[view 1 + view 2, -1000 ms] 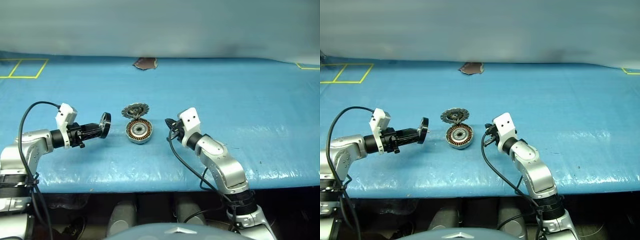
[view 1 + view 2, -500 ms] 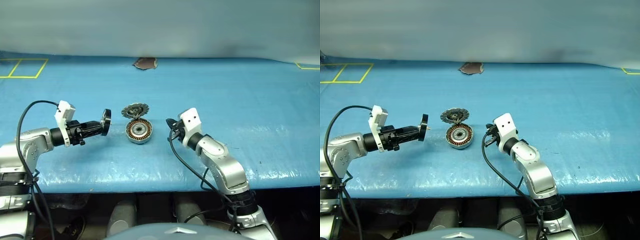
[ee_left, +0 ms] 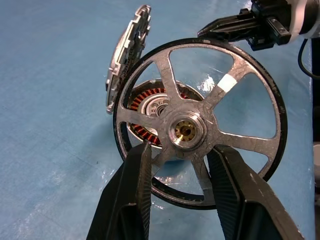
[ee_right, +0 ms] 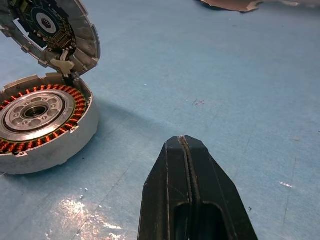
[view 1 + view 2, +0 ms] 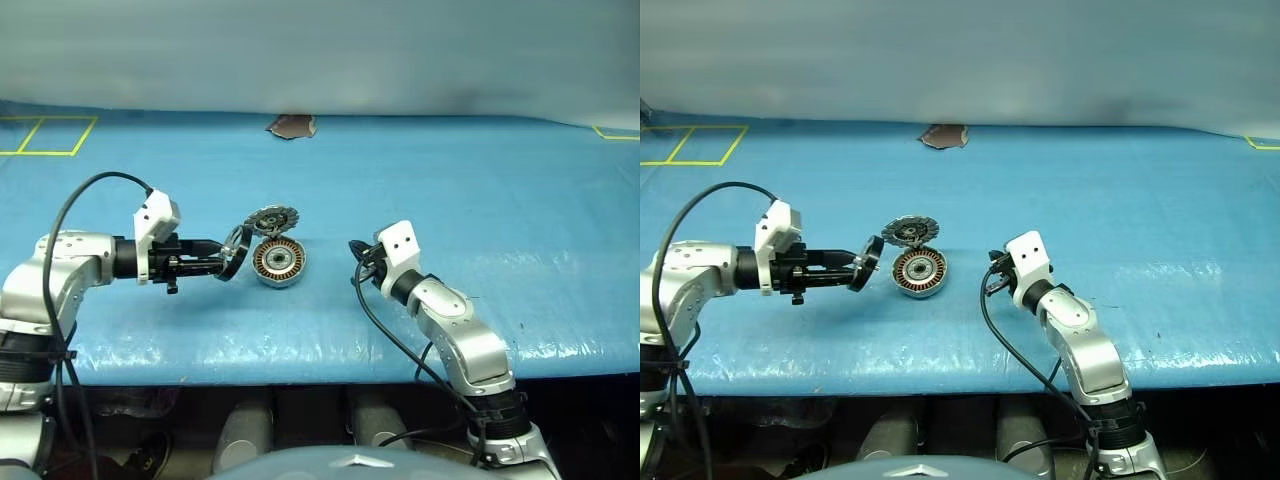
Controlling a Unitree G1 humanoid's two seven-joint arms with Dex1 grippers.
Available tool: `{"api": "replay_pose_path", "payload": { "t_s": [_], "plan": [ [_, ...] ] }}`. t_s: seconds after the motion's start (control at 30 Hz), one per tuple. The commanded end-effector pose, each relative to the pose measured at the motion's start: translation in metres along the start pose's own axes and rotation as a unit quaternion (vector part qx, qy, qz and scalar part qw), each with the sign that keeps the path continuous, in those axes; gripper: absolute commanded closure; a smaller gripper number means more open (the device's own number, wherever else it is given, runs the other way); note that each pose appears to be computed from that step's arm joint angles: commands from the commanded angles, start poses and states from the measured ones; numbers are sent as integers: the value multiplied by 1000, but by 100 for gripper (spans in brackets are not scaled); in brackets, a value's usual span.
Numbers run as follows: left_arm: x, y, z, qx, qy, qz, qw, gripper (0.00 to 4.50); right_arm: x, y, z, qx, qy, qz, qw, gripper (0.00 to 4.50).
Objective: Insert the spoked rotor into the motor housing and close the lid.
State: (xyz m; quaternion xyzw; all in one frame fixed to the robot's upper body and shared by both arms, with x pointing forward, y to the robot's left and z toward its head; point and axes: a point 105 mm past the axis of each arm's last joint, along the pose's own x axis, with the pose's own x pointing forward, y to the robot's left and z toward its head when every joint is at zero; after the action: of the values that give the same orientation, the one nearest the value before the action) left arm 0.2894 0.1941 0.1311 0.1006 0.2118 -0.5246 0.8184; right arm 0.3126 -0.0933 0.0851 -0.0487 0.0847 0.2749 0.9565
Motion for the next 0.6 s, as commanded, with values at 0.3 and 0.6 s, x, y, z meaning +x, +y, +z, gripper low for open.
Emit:
{"api": "replay_pose_path", "payload": {
  "t_s": [0.3,0.6],
  "plan": [
    [32,14,25,103,5,5,995,309,-11,12,20,-23,-49,44,998,450],
    [56,18,26,130,19,-25,991,309,-19,40,21,-28,-72,137,988,450]
  ]
}}
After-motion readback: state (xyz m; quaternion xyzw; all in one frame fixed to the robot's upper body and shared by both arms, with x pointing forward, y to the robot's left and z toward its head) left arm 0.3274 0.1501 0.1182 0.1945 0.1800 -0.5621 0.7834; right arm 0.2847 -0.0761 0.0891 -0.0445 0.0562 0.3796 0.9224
